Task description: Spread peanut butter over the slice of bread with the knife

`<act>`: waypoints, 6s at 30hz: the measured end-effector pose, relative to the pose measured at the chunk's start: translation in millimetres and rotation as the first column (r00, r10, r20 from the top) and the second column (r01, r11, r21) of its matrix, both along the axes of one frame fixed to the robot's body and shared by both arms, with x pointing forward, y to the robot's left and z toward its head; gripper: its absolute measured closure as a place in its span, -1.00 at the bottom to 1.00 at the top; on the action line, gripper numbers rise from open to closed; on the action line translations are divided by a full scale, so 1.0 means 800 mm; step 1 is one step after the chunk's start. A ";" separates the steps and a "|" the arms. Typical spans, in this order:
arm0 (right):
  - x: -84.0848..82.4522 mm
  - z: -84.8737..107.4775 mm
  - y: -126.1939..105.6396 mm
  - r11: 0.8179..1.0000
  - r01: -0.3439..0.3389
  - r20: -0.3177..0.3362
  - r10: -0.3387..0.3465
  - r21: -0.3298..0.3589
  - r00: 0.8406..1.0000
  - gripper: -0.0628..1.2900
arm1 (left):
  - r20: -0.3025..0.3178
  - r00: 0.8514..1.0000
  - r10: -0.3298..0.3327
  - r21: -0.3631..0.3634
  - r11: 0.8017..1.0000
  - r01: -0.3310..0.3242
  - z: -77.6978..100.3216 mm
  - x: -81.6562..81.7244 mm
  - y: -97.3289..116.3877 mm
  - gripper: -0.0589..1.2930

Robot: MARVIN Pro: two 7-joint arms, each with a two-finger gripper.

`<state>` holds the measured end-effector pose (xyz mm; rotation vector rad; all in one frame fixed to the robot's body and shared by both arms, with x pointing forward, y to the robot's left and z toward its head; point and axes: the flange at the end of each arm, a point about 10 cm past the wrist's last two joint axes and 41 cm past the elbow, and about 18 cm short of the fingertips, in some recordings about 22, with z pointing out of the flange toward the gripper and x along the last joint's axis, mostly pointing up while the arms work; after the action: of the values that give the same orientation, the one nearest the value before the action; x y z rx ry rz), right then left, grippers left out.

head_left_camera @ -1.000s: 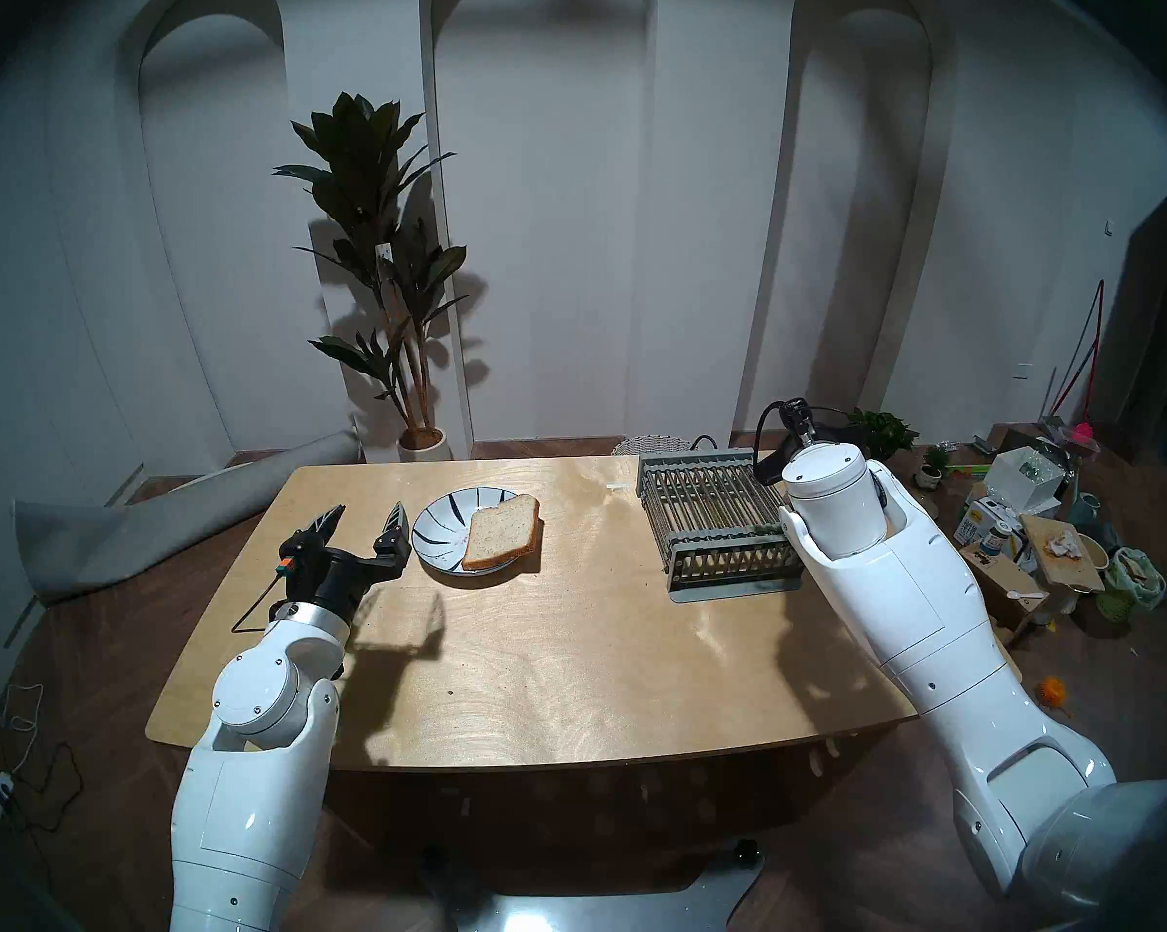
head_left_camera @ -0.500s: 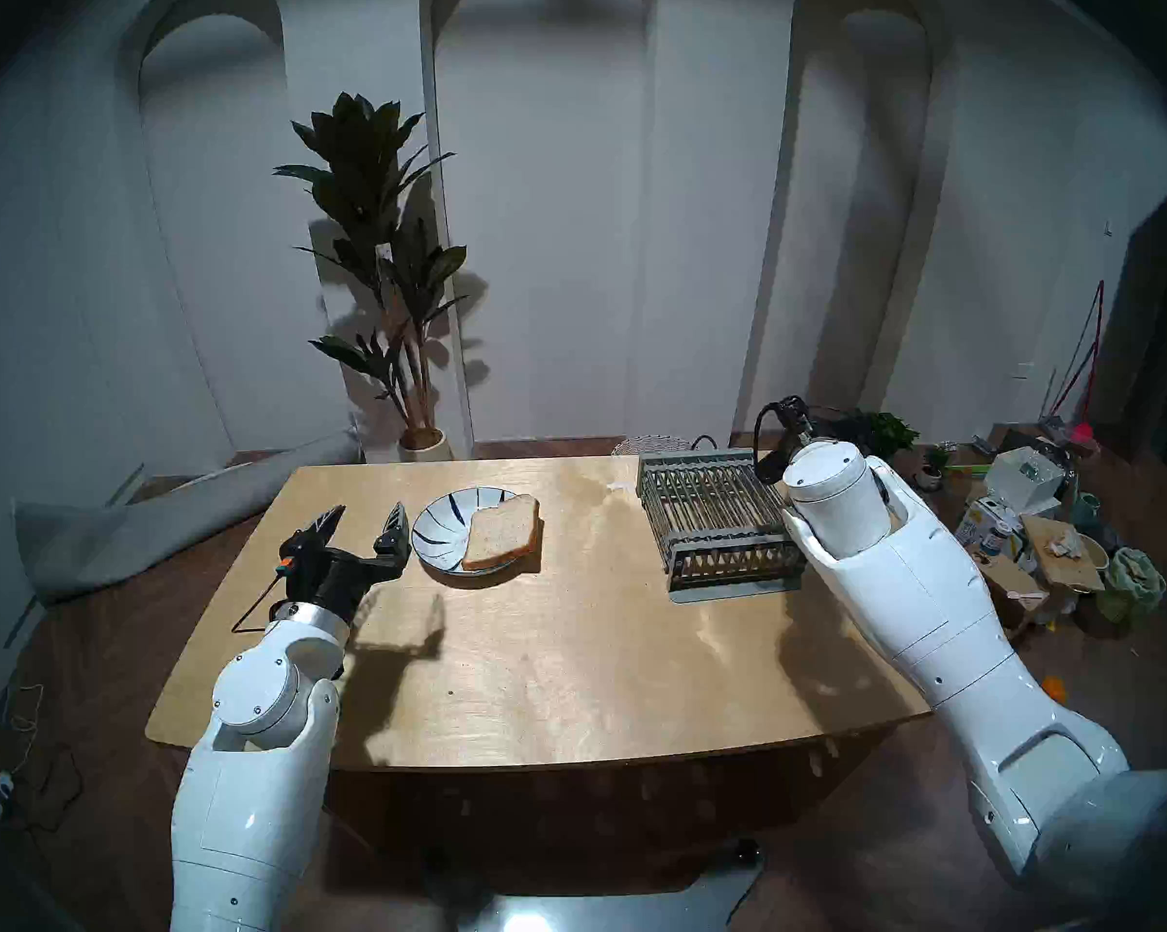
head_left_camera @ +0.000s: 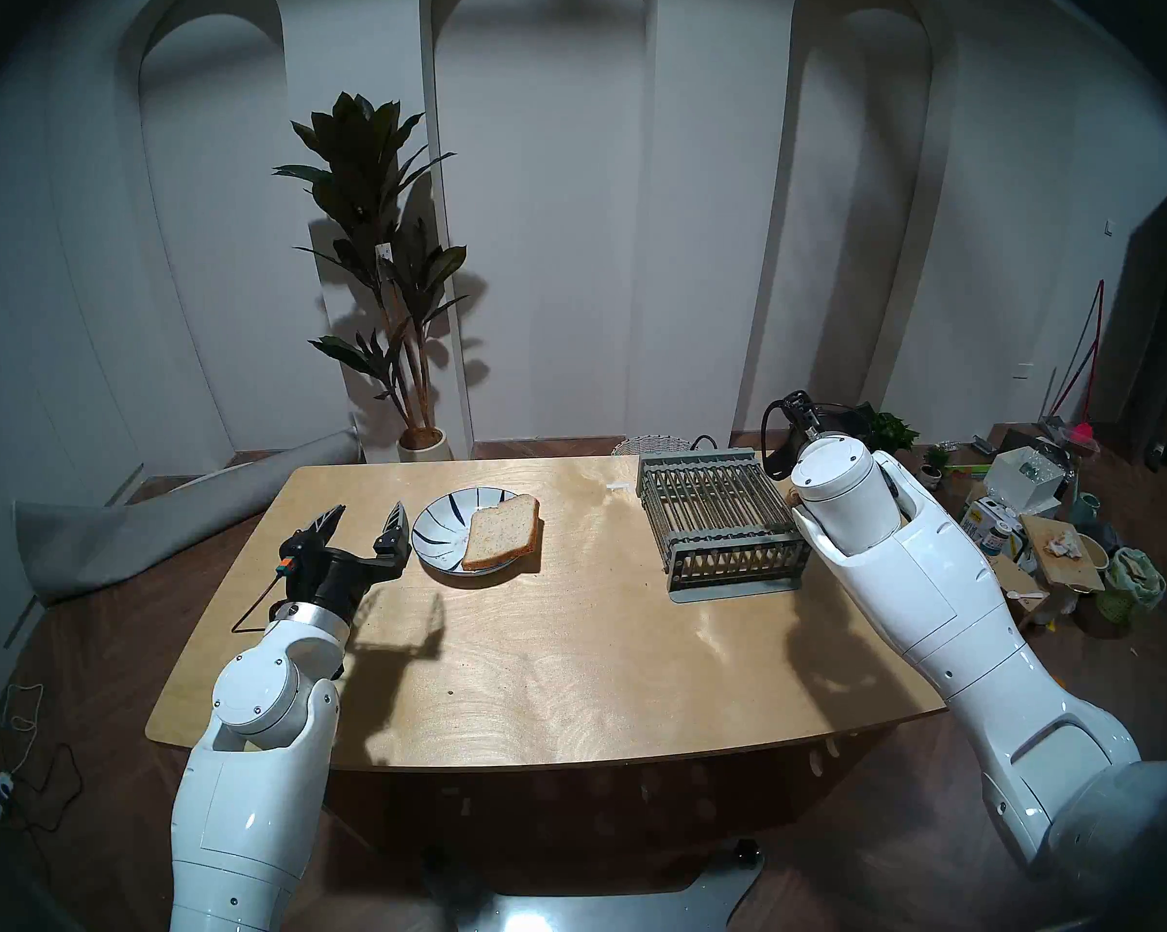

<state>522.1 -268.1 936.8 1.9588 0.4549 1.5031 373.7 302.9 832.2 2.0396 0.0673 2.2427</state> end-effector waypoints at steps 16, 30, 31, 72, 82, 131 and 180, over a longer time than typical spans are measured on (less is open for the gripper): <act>-0.007 0.039 0.026 0.993 -0.042 0.047 0.037 0.107 0.998 0.95 | 0.000 1.000 0.000 0.000 1.000 0.000 0.000 0.000 0.000 -0.95; -0.031 0.110 0.101 0.891 -0.247 0.157 0.201 0.381 0.967 0.95 | -0.001 1.000 0.000 0.000 1.000 0.000 -0.001 0.000 0.000 -0.95; -0.032 0.114 0.106 0.878 -0.265 0.165 0.216 0.398 0.962 0.95 | -0.001 1.000 0.000 0.000 1.000 0.000 -0.001 0.000 0.000 -0.95; 0.028 0.018 0.191 -0.336 -0.118 0.199 0.217 0.935 0.956 0.95 | -0.186 0.981 -0.060 0.116 0.990 0.083 -0.012 0.012 0.010 -0.95; 0.022 0.018 0.211 -0.351 -0.090 0.194 0.274 0.932 0.942 0.95 | -0.298 0.949 -0.105 0.005 0.994 0.111 0.006 0.031 0.038 -0.95; 0.042 -0.076 0.227 -0.264 -0.160 0.260 0.406 0.951 0.876 0.95 | -0.694 0.610 -0.382 -0.442 0.895 0.058 -0.008 0.134 0.049 -0.95; 0.044 -0.155 0.258 -0.185 -0.131 0.200 0.429 0.974 0.881 0.95 | -0.754 0.526 -0.394 -0.448 0.893 0.027 -0.023 0.177 0.063 0.69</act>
<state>557.3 -61.5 812.9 3.4388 -0.5519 2.3058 514.9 353.0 813.8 2.4719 0.2864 0.8167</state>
